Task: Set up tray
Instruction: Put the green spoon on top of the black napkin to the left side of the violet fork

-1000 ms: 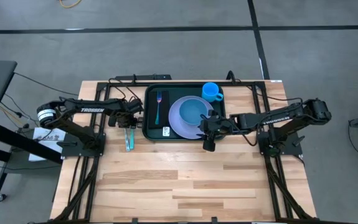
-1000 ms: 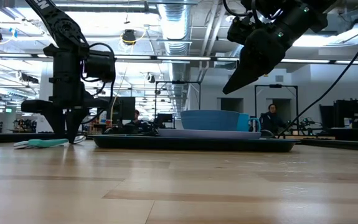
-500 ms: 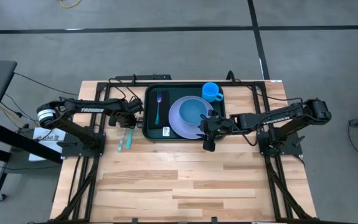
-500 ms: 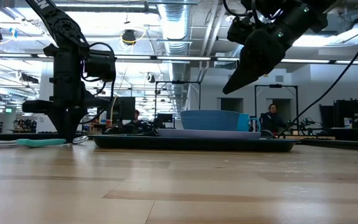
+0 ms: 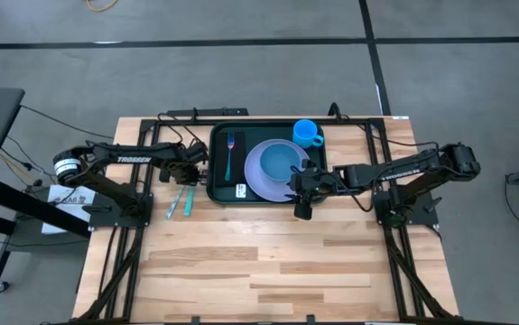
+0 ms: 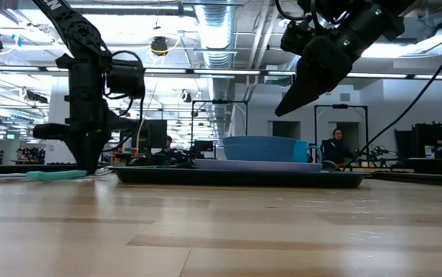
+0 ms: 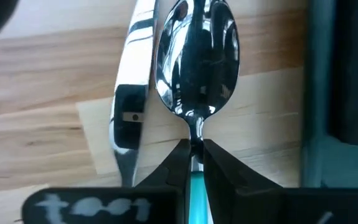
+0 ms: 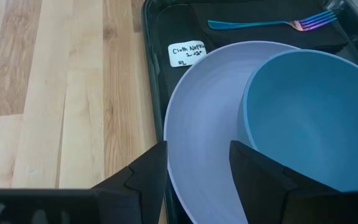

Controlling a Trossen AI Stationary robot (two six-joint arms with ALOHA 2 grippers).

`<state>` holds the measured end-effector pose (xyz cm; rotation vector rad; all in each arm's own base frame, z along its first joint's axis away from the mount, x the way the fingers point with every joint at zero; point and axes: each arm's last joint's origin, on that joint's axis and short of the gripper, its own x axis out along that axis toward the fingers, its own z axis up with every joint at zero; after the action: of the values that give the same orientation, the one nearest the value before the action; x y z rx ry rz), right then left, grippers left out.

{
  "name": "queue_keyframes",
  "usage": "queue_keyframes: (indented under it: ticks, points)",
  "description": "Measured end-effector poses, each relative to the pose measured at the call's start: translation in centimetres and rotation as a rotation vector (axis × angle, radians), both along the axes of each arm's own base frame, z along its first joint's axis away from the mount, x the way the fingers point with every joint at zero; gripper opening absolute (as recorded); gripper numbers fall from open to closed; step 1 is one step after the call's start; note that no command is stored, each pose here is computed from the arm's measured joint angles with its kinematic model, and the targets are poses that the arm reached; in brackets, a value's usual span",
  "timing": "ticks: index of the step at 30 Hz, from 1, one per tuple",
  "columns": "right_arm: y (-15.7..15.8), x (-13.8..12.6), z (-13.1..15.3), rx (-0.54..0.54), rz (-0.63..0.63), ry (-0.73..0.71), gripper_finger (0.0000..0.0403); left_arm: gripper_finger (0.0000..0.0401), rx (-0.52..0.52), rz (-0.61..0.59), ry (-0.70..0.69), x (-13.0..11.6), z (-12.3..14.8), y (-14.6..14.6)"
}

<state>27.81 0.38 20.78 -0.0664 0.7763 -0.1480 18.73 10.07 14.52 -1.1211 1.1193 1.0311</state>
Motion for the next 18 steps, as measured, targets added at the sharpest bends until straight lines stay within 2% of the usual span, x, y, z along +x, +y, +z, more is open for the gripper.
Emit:
queue_keyframes:
  ticks: [11,18]
  points:
    - [0.0,0.0,0.0,0.0,0.0,0.0,0.0164,0.0014,0.063,-0.035,-0.081,2.7,4.5,1.1]
    - [0.0,0.0,0.0,0.0,0.0,0.0,0.0164,0.0014,0.112,0.043,-0.128,3.3,7.4,2.8]
